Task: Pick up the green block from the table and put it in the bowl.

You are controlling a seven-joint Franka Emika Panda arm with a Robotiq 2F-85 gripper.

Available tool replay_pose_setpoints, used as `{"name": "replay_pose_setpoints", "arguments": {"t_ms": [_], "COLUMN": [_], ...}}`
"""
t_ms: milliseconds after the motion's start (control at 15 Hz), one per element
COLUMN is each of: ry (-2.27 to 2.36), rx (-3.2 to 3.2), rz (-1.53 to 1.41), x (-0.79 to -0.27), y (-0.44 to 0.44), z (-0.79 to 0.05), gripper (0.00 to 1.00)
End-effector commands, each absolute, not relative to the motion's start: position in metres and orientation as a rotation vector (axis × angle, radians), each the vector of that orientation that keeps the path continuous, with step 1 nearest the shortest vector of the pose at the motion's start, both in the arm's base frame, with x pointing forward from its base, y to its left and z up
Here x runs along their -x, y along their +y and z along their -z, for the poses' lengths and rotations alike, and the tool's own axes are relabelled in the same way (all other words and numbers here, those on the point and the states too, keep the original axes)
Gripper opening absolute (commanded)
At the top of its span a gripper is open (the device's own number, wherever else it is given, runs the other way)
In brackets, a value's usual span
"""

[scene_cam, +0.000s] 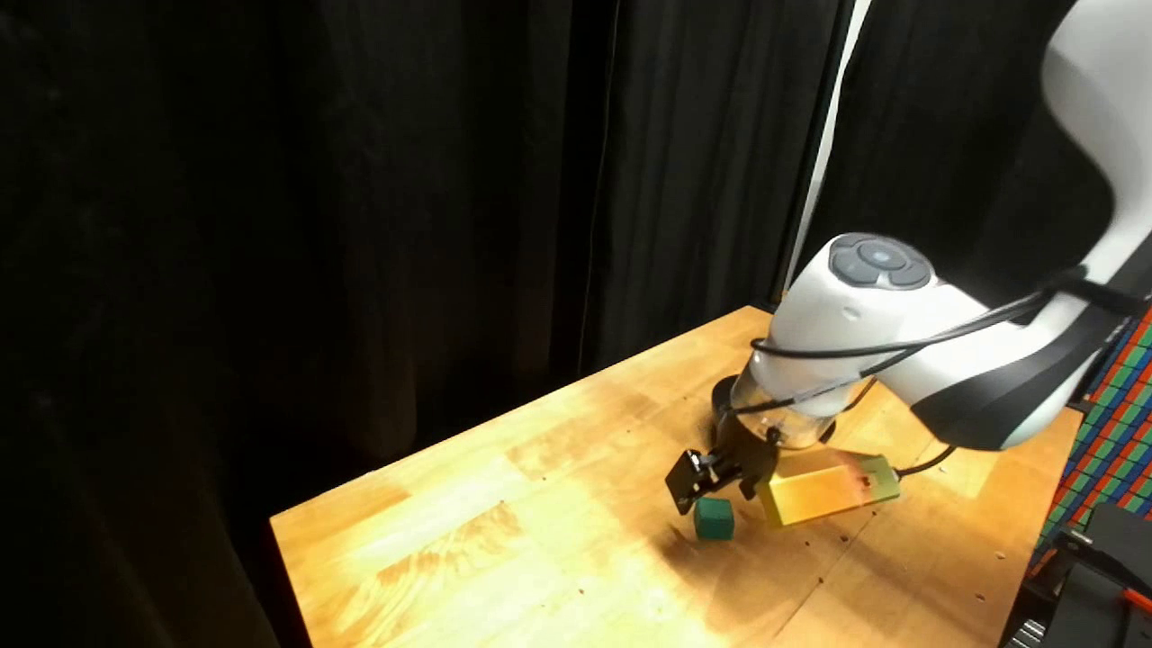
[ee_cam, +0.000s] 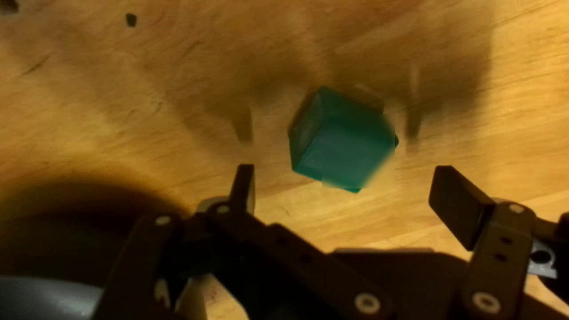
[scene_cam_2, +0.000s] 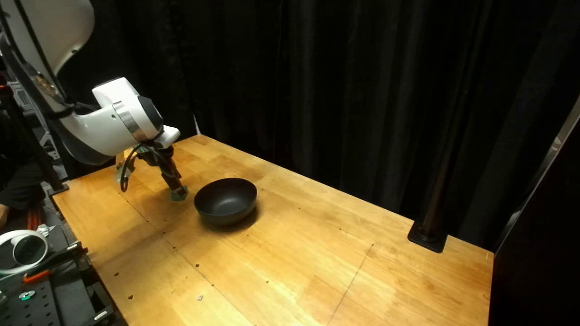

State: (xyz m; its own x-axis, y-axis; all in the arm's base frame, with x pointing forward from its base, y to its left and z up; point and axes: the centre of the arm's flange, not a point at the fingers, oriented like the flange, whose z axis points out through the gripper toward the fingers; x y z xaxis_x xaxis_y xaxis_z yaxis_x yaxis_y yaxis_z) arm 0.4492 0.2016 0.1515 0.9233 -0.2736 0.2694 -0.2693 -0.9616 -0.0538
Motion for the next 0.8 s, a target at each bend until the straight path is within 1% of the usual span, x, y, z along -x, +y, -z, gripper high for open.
{"name": "replay_pose_setpoints", "arguments": {"t_ms": [0, 67, 133, 333, 400, 467, 733], "ry": [0.462, 0.483, 0.503, 0.56, 0.589, 0.622, 0.753], "rx": [3.066, 3.077, 3.101, 3.147, 3.174, 3.194, 3.259], "rz": [0.422, 0.41, 0.396, 0.376, 0.362, 0.346, 0.296], "x": [-0.469, -0.47, -0.471, -0.474, -0.472, -0.471, -0.465], "y": [0.22, 0.222, 0.222, 0.224, 0.224, 0.225, 0.229], "z": [-0.104, -0.097, -0.094, -0.1, -0.102, -0.105, -0.123], "gripper": [1.0, 0.75, 0.75, 0.52, 0.43, 0.36, 0.33]}}
